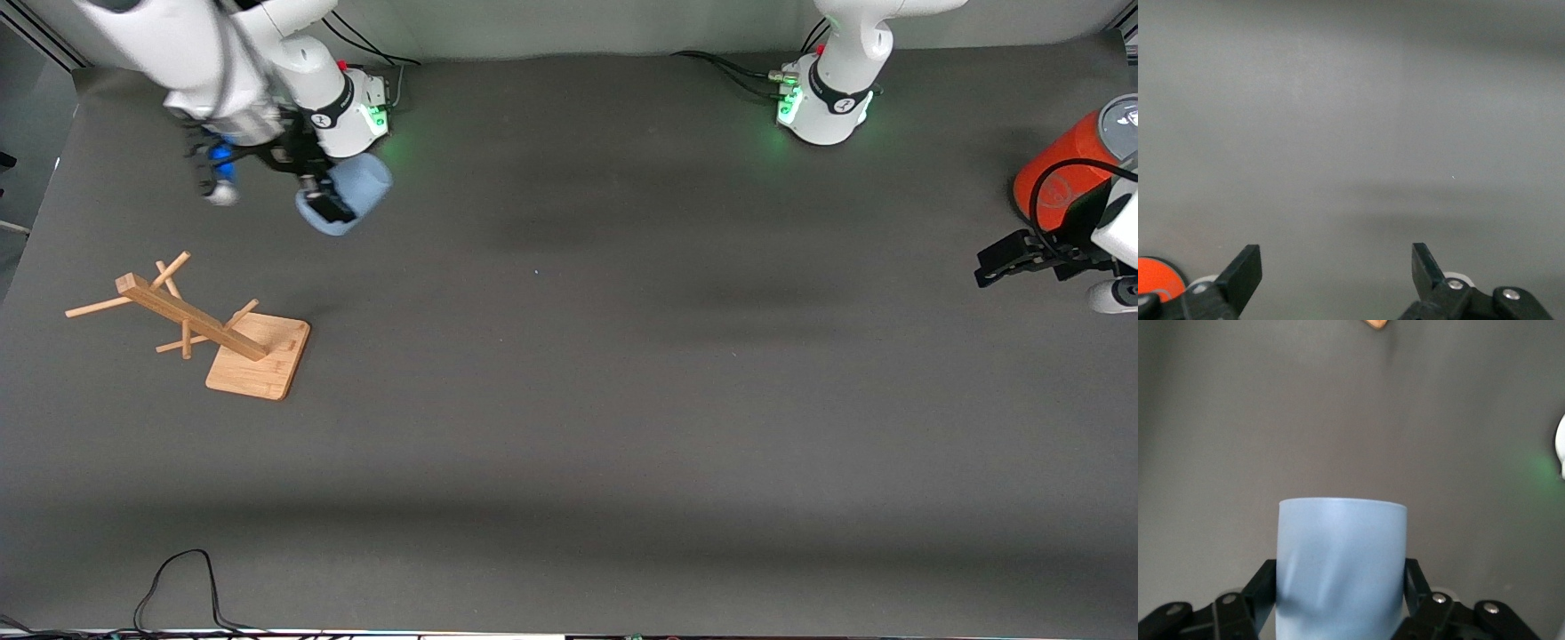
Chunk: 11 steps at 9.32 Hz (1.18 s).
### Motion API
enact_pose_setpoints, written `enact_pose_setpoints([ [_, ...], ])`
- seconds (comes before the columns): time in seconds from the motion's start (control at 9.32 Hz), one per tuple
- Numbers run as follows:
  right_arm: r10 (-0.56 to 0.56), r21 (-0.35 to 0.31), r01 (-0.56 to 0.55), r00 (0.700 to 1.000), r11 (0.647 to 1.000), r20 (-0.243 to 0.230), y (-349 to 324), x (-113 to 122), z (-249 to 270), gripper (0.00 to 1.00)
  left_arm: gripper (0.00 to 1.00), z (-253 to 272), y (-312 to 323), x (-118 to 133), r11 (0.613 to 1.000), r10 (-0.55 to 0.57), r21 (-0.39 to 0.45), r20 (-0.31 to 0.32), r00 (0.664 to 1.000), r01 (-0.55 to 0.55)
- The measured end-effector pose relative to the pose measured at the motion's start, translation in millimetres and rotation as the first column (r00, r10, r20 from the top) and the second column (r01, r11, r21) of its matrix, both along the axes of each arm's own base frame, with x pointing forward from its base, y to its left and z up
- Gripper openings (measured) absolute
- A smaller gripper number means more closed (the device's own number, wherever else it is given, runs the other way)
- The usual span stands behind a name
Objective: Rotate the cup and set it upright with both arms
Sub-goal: 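Lift the blue cup off the peg and carry it to mid-table, then lower the blue cup onto the table on its side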
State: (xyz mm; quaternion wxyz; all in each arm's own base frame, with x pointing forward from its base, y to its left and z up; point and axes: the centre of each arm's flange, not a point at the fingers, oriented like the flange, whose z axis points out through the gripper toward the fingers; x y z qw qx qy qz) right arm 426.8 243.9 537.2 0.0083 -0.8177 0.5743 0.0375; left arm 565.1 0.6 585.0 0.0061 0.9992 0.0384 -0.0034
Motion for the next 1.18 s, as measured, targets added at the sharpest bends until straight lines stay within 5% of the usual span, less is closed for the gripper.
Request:
enact_pose_setpoints([
  [0.54, -0.199, -0.105, 0.195, 0.980, 0.975, -0.026, 185.7, 18.8, -95.3, 0.80, 1.00, -0.4, 0.2, 0.3, 1.000, -0.004, 0.000, -0.001, 1.000, 0.004],
  [1.18, -0.347, -0.272, 0.344, 0.937, 0.899, 0.037, 300.0, 19.4, -252.2, 0.80, 1.00, -3.9, 0.3, 2.1, 1.000, -0.004, -0.001, -0.007, 1.000, 0.004],
])
